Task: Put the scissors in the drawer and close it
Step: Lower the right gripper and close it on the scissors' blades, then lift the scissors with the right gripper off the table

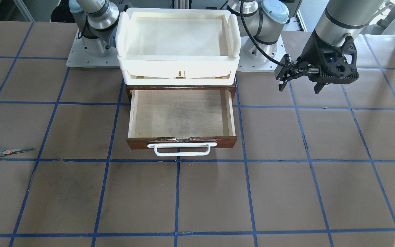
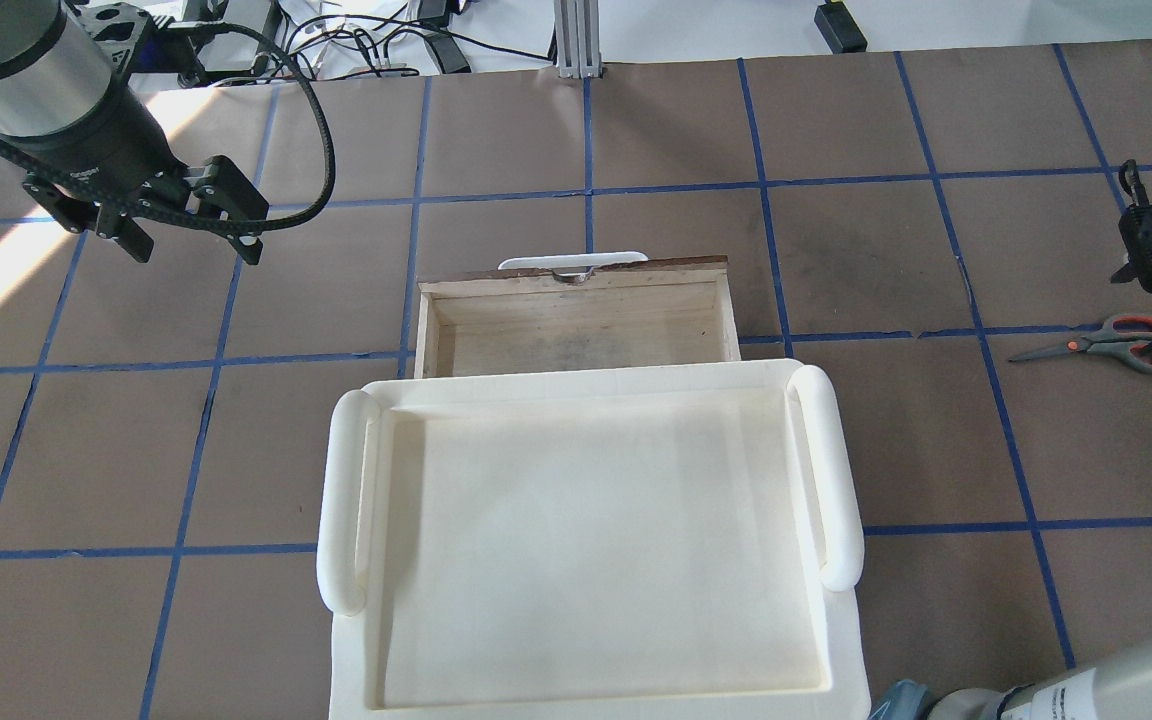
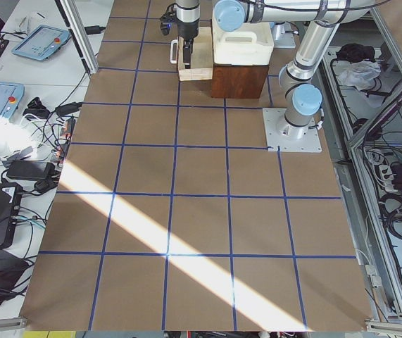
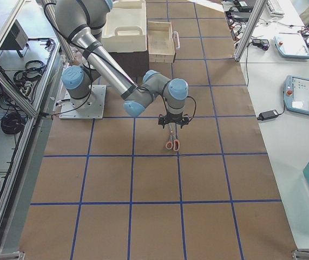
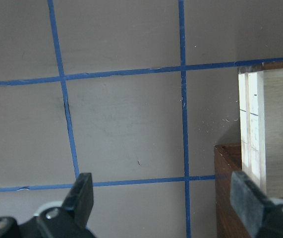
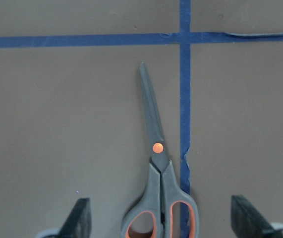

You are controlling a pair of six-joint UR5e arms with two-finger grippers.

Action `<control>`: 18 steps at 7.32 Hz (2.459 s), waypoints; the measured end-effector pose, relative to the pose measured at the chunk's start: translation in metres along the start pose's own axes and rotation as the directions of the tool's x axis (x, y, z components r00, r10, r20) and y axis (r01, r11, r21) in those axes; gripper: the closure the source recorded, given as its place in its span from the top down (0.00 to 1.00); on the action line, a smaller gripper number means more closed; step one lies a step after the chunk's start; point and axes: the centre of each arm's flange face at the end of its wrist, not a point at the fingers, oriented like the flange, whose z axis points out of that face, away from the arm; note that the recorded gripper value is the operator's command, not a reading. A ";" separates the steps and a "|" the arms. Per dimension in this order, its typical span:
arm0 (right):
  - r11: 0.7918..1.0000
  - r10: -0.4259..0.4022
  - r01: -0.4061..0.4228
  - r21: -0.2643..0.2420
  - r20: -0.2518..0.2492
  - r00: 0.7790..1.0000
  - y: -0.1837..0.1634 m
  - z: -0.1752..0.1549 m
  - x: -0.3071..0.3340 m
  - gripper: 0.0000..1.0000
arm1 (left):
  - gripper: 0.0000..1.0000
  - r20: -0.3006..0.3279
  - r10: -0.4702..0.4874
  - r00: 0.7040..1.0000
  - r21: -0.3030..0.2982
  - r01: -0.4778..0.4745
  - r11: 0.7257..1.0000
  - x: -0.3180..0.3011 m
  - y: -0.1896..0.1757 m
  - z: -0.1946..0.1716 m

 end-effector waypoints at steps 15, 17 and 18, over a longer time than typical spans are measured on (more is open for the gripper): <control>0.991 -0.131 0.131 -0.028 -0.015 0.991 0.008 0.061 0.005 0.01 | 1.00 0.002 -0.001 1.000 0.002 0.001 1.000 -0.001 0.000 -0.001; 0.991 -0.130 0.129 -0.038 -0.024 0.991 0.011 0.055 0.008 0.00 | 1.00 0.002 -0.001 1.000 0.003 0.001 1.000 -0.001 0.000 -0.001; 0.991 -0.130 0.128 -0.048 -0.032 0.991 0.014 0.047 0.013 0.00 | 1.00 0.002 -0.001 1.000 0.002 0.001 1.000 -0.001 0.000 -0.001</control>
